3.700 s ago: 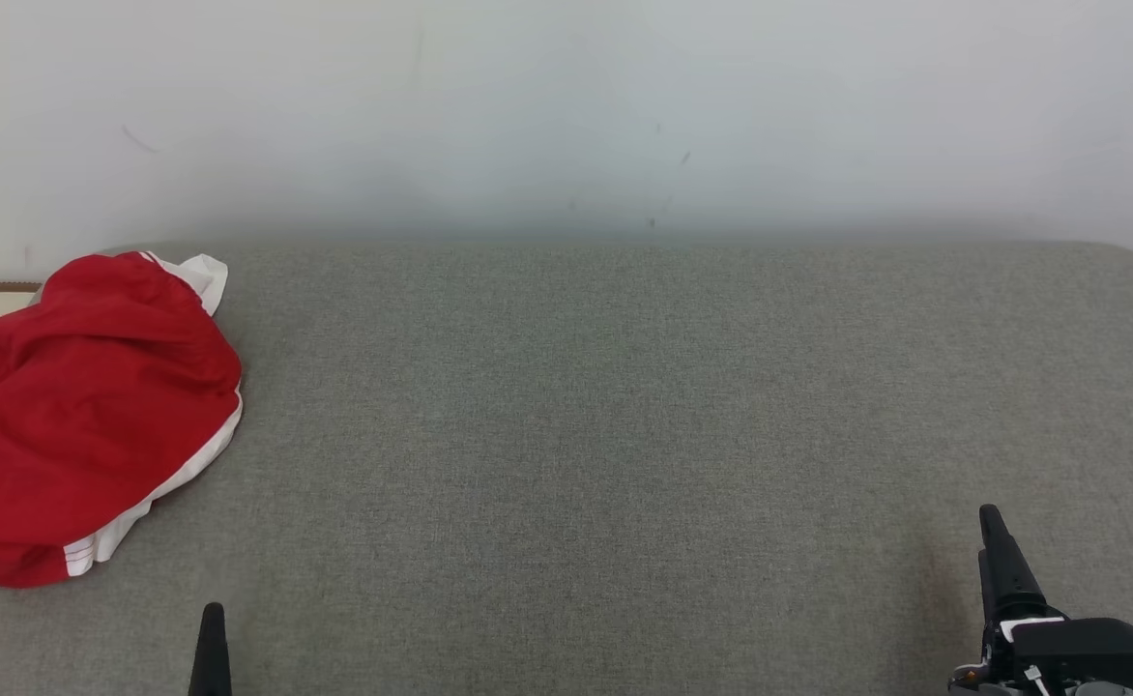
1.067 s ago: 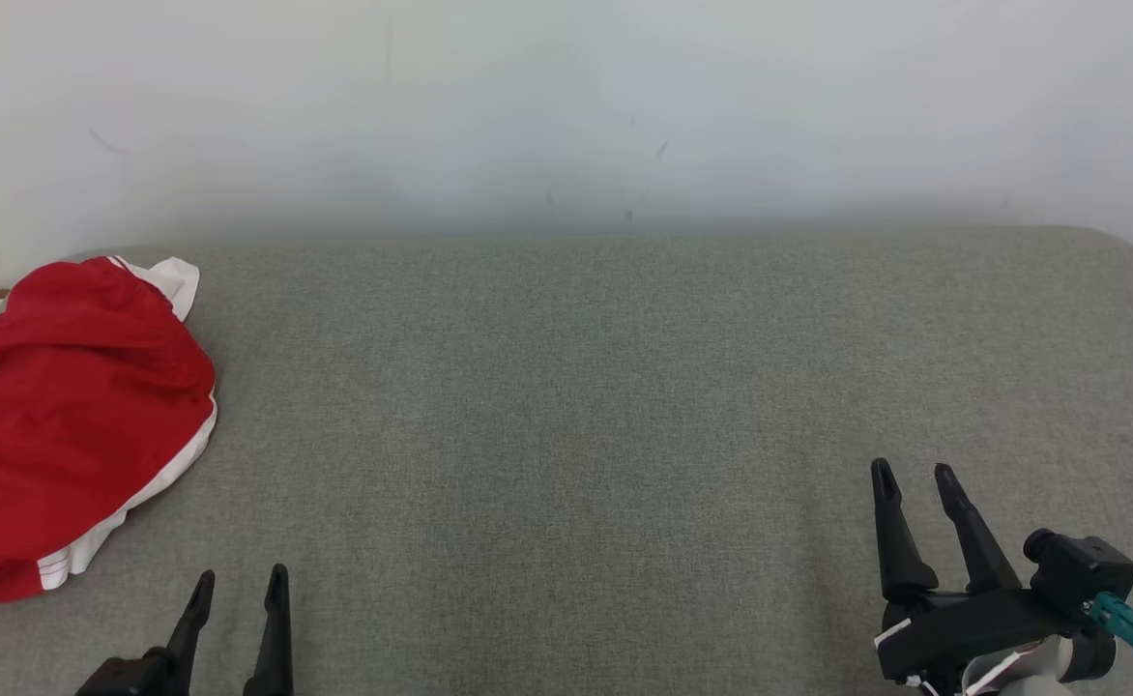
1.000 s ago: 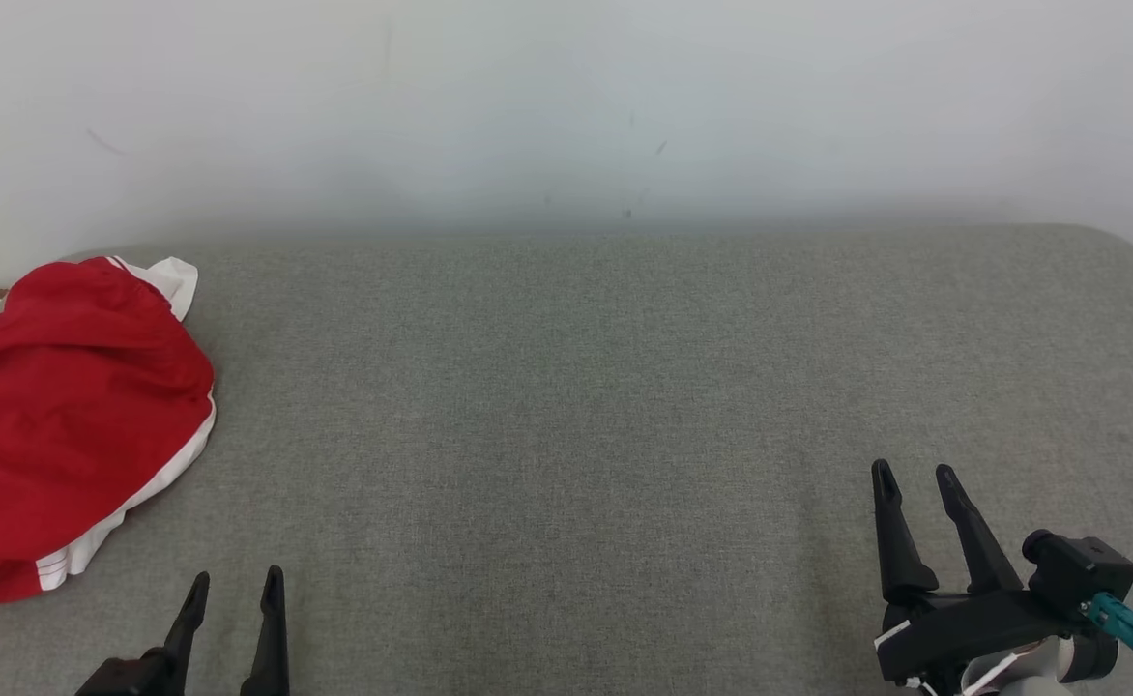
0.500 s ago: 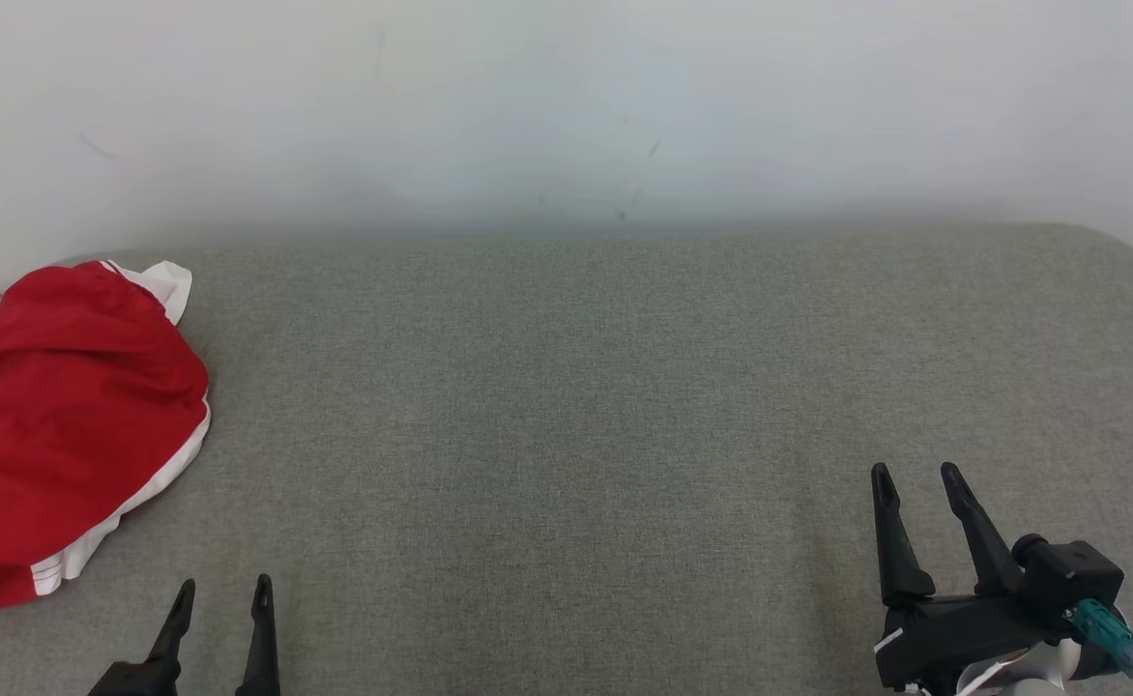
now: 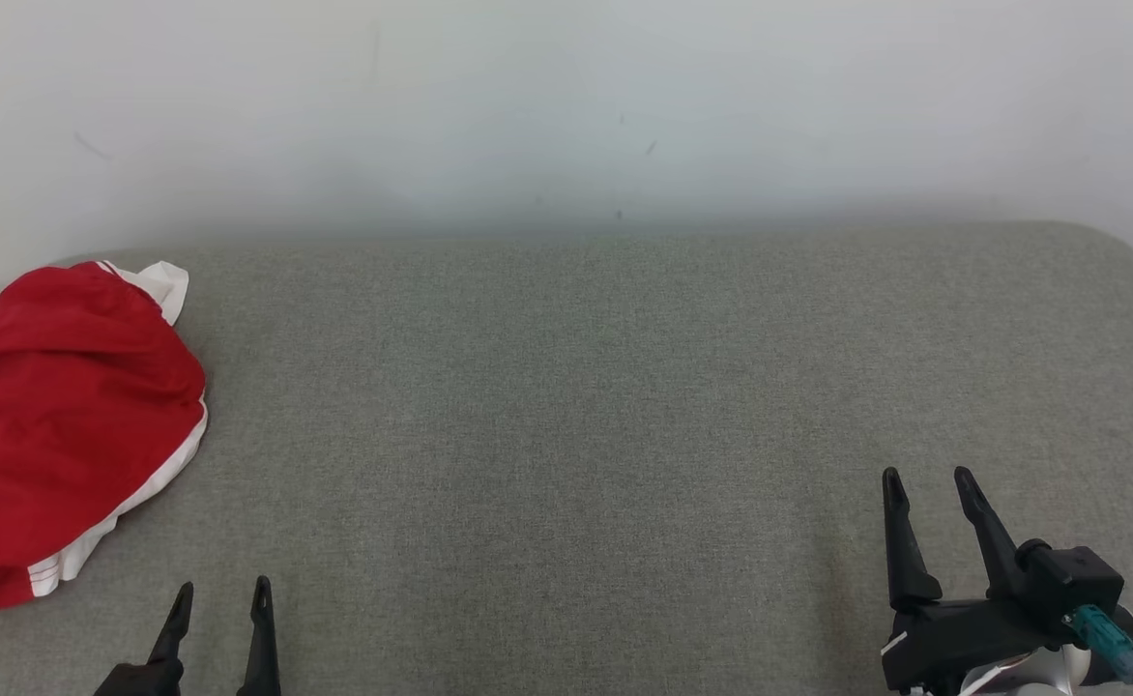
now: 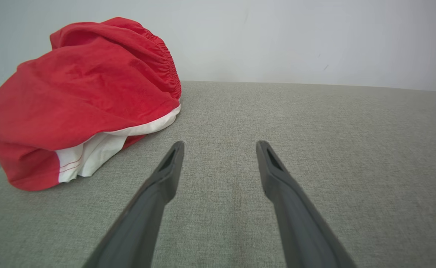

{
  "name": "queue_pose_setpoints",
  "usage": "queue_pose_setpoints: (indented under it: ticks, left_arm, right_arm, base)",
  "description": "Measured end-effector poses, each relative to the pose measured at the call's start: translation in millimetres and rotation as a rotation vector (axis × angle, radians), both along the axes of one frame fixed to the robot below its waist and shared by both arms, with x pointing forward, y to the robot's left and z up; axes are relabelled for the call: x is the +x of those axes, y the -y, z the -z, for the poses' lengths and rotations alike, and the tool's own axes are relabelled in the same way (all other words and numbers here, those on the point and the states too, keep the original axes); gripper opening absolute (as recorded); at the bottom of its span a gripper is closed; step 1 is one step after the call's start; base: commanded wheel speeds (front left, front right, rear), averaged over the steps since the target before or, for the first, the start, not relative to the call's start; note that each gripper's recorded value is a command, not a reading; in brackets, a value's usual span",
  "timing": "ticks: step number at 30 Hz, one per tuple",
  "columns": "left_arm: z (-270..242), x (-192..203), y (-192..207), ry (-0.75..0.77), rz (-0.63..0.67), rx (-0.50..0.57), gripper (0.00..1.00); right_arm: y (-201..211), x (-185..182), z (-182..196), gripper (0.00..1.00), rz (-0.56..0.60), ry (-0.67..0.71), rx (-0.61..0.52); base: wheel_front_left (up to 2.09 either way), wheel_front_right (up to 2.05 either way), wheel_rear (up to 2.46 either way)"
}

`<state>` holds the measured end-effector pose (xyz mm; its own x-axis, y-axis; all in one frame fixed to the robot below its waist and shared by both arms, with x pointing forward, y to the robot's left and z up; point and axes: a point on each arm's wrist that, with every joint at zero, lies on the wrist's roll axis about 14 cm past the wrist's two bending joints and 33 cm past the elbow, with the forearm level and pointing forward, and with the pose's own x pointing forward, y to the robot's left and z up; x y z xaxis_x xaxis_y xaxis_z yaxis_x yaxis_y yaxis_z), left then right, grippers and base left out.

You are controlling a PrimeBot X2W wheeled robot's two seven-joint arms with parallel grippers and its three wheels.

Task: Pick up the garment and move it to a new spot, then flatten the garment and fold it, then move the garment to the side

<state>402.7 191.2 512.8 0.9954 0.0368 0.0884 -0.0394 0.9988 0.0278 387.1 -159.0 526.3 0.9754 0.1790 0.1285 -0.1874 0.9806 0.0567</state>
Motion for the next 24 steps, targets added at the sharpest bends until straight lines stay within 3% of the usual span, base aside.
queue_pose_setpoints:
  ticks: [24]
  left_arm:
    - [0.0, -3.6, -13.3, 0.001, -0.053, -0.007, 1.00]
  right_arm:
    - [-13.3, 1.2, -0.2, 1.00, -0.025, 0.014, -0.070]
  base:
    - [0.00, 0.00, 0.00]
